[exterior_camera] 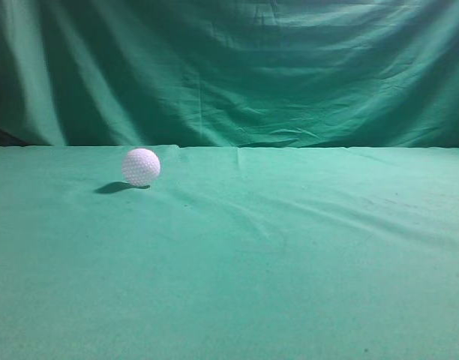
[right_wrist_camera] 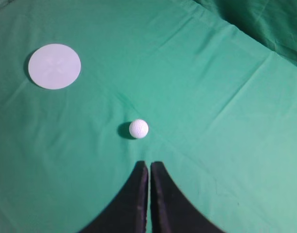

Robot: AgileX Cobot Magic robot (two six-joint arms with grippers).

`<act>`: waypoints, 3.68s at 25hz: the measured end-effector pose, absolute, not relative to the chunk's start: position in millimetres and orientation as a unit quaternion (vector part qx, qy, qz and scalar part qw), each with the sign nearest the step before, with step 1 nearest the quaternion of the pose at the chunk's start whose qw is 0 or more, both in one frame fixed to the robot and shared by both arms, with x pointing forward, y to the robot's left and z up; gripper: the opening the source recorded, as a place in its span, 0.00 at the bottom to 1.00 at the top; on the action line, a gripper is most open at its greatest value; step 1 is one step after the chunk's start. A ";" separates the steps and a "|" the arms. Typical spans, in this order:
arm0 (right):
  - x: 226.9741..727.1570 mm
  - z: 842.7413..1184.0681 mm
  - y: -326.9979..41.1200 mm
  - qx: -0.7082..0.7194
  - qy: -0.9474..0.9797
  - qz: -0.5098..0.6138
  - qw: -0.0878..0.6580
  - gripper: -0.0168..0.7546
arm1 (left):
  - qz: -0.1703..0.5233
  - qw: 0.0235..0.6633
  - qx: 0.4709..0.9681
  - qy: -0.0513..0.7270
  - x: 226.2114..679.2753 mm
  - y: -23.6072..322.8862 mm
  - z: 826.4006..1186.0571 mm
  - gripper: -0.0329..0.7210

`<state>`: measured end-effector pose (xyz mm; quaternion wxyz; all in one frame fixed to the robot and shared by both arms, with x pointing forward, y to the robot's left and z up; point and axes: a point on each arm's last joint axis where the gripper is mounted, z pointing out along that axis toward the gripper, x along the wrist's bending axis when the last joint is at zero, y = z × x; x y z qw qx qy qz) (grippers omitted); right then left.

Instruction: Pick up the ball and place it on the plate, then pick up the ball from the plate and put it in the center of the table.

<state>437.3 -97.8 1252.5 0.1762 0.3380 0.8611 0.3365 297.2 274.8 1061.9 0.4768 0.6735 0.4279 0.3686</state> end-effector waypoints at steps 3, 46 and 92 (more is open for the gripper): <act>420.8 1250.5 -115.2 0.339 0.862 0.334 0.175 0.02 | 0.368 0.476 0.674 0.428 297.1 274.7 1061.7 0.10; 307.7 1105.9 -260.4 0.430 0.650 0.554 0.293 0.02 | 0.368 0.477 0.674 0.428 296.3 274.7 1061.7 0.10; 291.0 945.0 -295.1 0.572 0.572 0.440 0.389 0.02 | 0.367 0.477 0.674 0.428 296.2 274.7 1061.5 0.10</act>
